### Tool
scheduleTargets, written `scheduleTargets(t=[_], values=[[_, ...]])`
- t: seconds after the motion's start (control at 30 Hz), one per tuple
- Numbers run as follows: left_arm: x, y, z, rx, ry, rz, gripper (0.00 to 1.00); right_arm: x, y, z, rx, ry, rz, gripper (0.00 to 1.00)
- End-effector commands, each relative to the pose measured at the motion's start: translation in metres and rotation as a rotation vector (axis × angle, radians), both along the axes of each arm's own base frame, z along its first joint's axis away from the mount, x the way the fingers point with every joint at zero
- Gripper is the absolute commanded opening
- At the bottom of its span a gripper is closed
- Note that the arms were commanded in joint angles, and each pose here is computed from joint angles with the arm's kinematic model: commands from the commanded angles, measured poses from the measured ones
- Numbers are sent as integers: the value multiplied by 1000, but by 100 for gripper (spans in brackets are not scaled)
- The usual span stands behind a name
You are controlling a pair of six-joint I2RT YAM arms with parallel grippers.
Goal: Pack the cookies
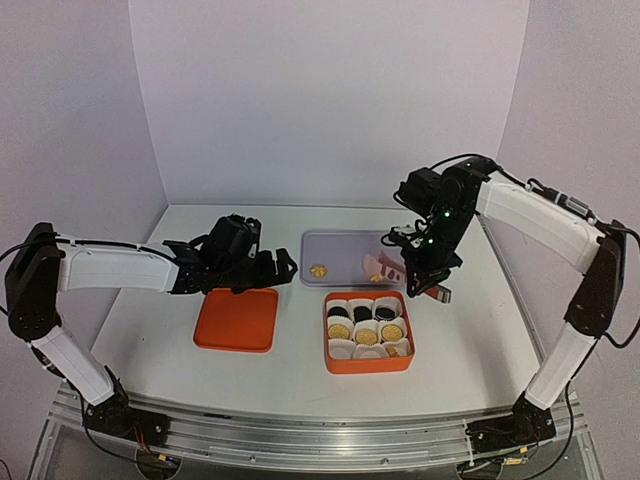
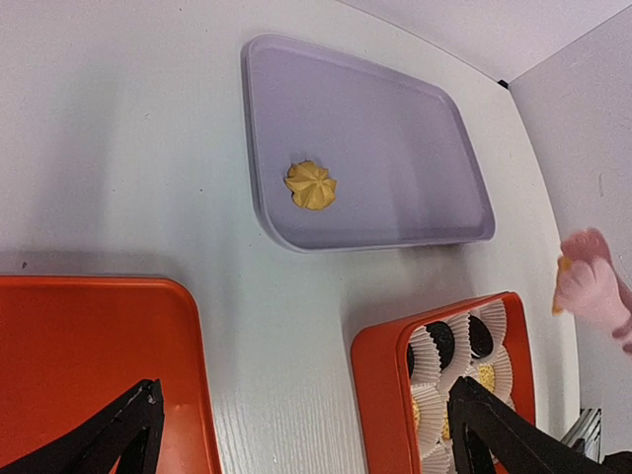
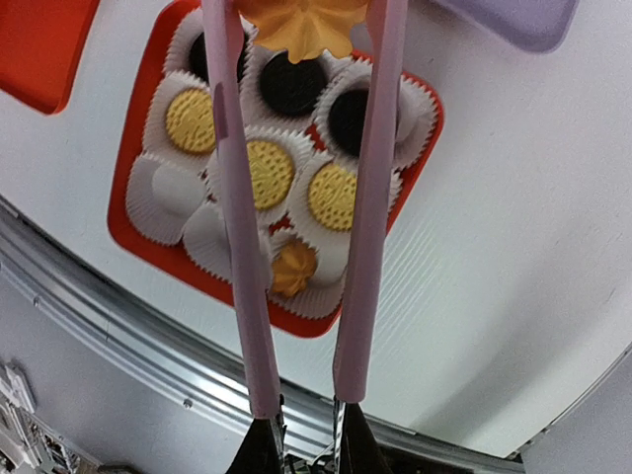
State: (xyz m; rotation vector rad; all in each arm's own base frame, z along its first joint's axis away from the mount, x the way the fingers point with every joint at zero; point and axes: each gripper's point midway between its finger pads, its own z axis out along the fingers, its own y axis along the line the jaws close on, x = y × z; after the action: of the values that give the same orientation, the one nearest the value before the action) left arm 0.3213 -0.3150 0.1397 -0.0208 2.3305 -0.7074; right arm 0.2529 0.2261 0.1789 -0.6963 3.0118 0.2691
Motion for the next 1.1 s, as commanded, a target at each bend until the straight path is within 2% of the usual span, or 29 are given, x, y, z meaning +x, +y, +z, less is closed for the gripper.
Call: scheduleTargets(t=[0.0, 0.2, 0.53, 0.87, 1.07], values=[[13, -15, 21, -31, -53, -23, 100, -112, -38, 23, -121, 328, 0, 1], [14, -20, 19, -42, -47, -35, 100, -155, -49, 18, -207, 471, 16, 0], [14, -21, 9, -36, -17, -24, 100, -191, -61, 6, -239, 600, 28, 0], [16, -22, 12, -23, -14, -23, 100, -176, -64, -15, -291, 536, 68, 0], [12, -17, 9, -26, -8, -16, 100, -178, -66, -23, -310, 561, 67, 0]])
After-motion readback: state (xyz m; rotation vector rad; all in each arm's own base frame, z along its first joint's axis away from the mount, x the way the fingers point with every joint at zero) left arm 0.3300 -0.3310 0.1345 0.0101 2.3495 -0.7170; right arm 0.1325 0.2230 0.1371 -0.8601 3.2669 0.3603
